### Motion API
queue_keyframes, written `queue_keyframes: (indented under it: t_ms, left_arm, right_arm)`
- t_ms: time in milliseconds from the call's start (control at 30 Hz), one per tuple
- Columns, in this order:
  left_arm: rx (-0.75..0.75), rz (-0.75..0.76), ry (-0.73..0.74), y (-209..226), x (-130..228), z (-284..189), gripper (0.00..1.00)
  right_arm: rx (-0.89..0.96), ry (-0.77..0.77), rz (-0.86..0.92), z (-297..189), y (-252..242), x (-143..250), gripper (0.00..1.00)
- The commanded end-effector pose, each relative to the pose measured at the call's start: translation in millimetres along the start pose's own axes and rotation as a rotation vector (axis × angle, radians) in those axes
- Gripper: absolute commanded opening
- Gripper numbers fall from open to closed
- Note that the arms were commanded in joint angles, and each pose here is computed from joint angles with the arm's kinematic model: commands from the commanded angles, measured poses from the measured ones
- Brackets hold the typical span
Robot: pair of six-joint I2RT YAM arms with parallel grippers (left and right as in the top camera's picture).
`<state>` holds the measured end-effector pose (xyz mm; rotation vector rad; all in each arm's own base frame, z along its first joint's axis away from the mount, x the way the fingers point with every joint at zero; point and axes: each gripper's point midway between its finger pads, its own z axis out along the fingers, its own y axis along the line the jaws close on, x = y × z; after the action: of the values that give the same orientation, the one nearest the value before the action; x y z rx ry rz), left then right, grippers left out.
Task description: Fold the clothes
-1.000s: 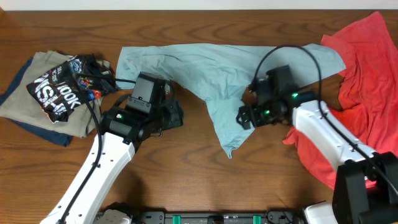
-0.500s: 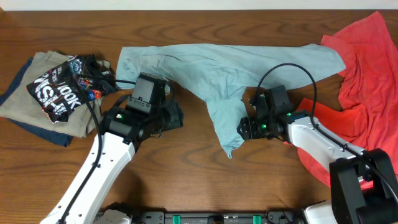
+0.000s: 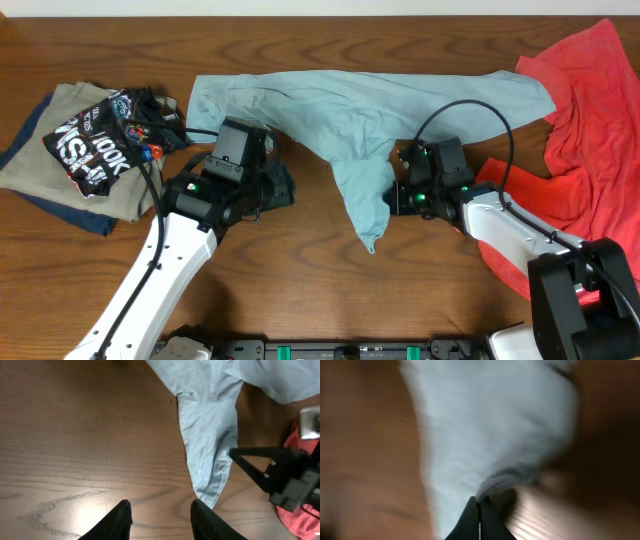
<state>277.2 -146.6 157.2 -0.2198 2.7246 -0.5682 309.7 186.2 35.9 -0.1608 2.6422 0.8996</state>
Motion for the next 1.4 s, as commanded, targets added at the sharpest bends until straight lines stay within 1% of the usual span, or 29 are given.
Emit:
queue_keyframes:
  t_ms: [0,100,233,300,367,467,533,633,733,800,867,967,1067,1233,1300,1367]
  left_arm:
    - [-0.013,0.003,0.000,2.4,-0.7,1.2,0.41]
    - [-0.013,0.003,0.000,2.5,-0.8,1.2,0.41]
    - [-0.014,0.003,0.000,2.6,-0.8,1.2,0.41]
    - [-0.016,0.004,-0.002,3.0,-1.1,1.2,0.41]
    - [-0.016,0.003,-0.001,3.0,-1.0,1.2,0.41]
    - [-0.017,0.003,0.000,3.2,-0.7,1.2,0.41]
    - [-0.018,0.003,0.001,3.5,-0.3,1.2,0.41]
    - [-0.021,0.002,0.005,4.0,0.5,1.1,0.41]
    - [-0.022,0.001,0.007,4.4,1.0,1.1,0.41]
    - [-0.024,0.000,0.011,5.0,2.1,1.1,0.41]
    - [-0.029,-0.001,0.018,6.0,3.6,1.1,0.41]
    - [-0.030,-0.001,0.020,6.3,4.3,1.1,0.41]
    - [-0.030,-0.001,0.020,6.3,4.3,1.1,0.41]
    - [-0.034,-0.003,0.026,7.1,4.7,2.9,0.41]
    - [-0.040,-0.005,0.037,8.1,5.9,5.9,0.41]
    - [-0.049,-0.007,0.054,9.7,8.2,10.0,0.41]
  right_arm:
    - [-0.426,0.042,-0.071,-17.6,84.6,-5.3,0.01]
    - [-0.649,0.047,-0.169,-37.8,137.7,-14.0,0.01]
    - [-0.832,0.089,-0.316,-56.5,198.6,-6.7,0.01]
    - [-0.871,0.105,-0.372,-59.5,222.4,-0.6,0.01]
    - [-0.882,0.106,-0.400,-60.4,235.4,1.3,0.01]
    - [-0.864,0.077,-0.412,-58.9,241.4,-4.9,0.01]
    - [-0.829,0.040,-0.399,-56.5,236.0,-15.0,0.01]
    - [-0.756,-0.032,-0.351,-54.8,214.4,-39.3,0.01]
    - [-0.648,-0.089,-0.246,-54.7,174.7,-65.7,0.01]
    - [-0.529,-0.113,-0.135,-53.0,132.5,-79.7,0.01]
    - [-0.370,-0.114,-0.003,-51.2,79.7,-83.2,0.01]
    - [-0.069,-0.071,0.163,-54.0,-4.7,-64.2,0.01]
    - [0.158,0.000,0.227,-66.1,-59.6,-36.5,0.01]
    - [0.308,0.089,0.240,-79.8,-91.0,-8.8,0.02]
    - [0.351,0.105,0.248,-82.7,-97.5,-3.6,0.08]
    - [0.368,0.107,0.249,-83.8,-100.2,-2.8,0.18]
